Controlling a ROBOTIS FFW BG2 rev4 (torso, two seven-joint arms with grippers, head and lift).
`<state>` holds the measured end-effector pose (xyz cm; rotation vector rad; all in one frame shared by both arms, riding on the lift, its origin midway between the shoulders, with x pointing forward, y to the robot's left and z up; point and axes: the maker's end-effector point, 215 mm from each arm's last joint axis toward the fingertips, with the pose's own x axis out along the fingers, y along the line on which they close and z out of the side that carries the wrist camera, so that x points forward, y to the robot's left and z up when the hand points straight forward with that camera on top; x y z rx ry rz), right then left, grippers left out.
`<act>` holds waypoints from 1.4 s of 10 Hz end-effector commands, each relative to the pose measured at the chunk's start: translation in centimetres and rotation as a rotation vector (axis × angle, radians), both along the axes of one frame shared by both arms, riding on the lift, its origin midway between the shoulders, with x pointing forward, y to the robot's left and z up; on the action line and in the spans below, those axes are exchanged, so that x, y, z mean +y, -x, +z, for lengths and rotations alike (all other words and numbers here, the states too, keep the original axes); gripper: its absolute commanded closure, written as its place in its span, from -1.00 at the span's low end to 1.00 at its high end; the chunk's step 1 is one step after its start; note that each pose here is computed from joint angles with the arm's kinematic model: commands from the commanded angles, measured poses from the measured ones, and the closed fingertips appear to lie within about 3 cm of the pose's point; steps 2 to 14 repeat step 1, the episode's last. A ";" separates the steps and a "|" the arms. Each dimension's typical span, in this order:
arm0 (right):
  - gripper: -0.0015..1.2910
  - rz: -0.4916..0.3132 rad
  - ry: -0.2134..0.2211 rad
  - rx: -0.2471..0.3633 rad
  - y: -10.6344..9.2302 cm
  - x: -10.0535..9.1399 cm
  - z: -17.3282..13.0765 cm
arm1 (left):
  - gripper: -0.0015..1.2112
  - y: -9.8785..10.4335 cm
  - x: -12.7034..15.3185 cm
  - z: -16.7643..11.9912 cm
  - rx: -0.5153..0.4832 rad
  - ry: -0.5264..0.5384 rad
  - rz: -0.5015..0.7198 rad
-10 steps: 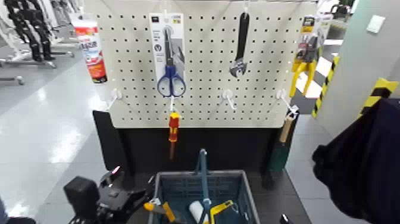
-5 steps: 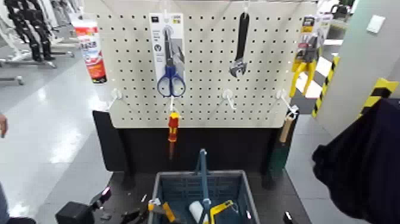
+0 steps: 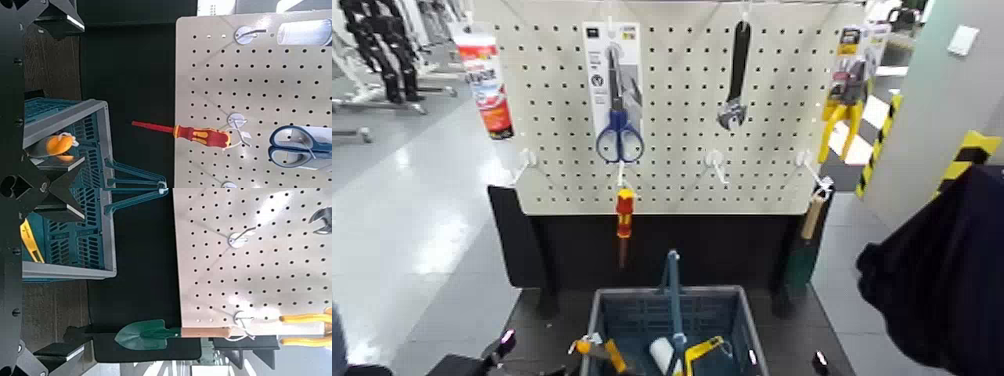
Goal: Put the yellow paint brush into the crate.
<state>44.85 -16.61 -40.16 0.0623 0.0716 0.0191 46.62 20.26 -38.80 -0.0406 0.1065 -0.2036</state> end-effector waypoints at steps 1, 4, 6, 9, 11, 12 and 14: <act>-0.78 0.001 0.022 -0.021 0.0 -0.1 0.6 | -0.78 0.0 -0.2 -0.3 0.007 0.002 -0.003; -0.78 0.001 0.022 -0.021 0.0 -0.1 0.6 | -0.78 0.0 -0.2 -0.3 0.007 0.002 -0.003; -0.78 0.001 0.022 -0.021 0.0 -0.1 0.6 | -0.78 0.0 -0.2 -0.3 0.007 0.002 -0.003; -0.78 0.001 0.022 -0.021 0.0 -0.1 0.6 | -0.78 0.0 -0.2 -0.3 0.007 0.002 -0.003; -0.78 0.001 0.022 -0.021 0.0 -0.1 0.6 | -0.78 0.0 -0.2 -0.3 0.007 0.002 -0.003; -0.78 0.001 0.022 -0.021 0.0 -0.1 0.6 | -0.78 0.0 -0.2 -0.3 0.007 0.002 -0.003; -0.78 0.001 0.022 -0.021 0.0 -0.1 0.6 | -0.78 0.0 -0.2 -0.3 0.007 0.002 -0.003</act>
